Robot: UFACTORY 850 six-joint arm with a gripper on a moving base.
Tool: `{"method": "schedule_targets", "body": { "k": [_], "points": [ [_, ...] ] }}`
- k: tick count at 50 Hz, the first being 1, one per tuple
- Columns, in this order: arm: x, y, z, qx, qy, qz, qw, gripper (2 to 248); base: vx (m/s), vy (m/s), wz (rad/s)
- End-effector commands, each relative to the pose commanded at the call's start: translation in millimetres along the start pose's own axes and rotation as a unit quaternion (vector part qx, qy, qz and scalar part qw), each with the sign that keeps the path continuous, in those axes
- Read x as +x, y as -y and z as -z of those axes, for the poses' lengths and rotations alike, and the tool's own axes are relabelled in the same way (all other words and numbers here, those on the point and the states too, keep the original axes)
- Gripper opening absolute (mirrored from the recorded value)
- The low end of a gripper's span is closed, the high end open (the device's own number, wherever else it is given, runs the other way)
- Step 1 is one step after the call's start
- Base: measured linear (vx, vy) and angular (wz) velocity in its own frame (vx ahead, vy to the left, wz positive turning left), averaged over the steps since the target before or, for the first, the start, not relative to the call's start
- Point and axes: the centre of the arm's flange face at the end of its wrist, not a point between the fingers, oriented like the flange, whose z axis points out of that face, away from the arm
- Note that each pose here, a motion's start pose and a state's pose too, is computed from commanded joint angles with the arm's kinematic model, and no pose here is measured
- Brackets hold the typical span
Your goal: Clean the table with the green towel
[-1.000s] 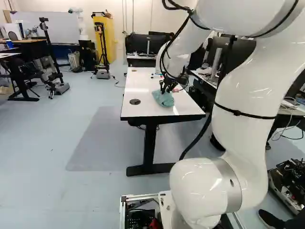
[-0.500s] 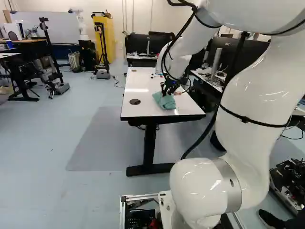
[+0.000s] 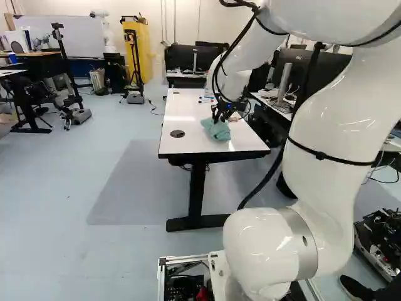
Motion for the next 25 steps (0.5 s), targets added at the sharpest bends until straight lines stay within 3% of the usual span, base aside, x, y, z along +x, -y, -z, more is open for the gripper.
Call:
{"method": "schedule_targets", "body": {
  "k": [16, 25],
  "points": [
    [31.0, -1.1, 3.2, -0.001, -0.023, -0.001, 0.9997, 43, 0.000, 0.000, 0.000],
    [45.6, -0.4, -6.8, 0.000, -0.026, 0.000, 0.9997, 43, 0.000, 0.000, 0.000]
  ]
}}
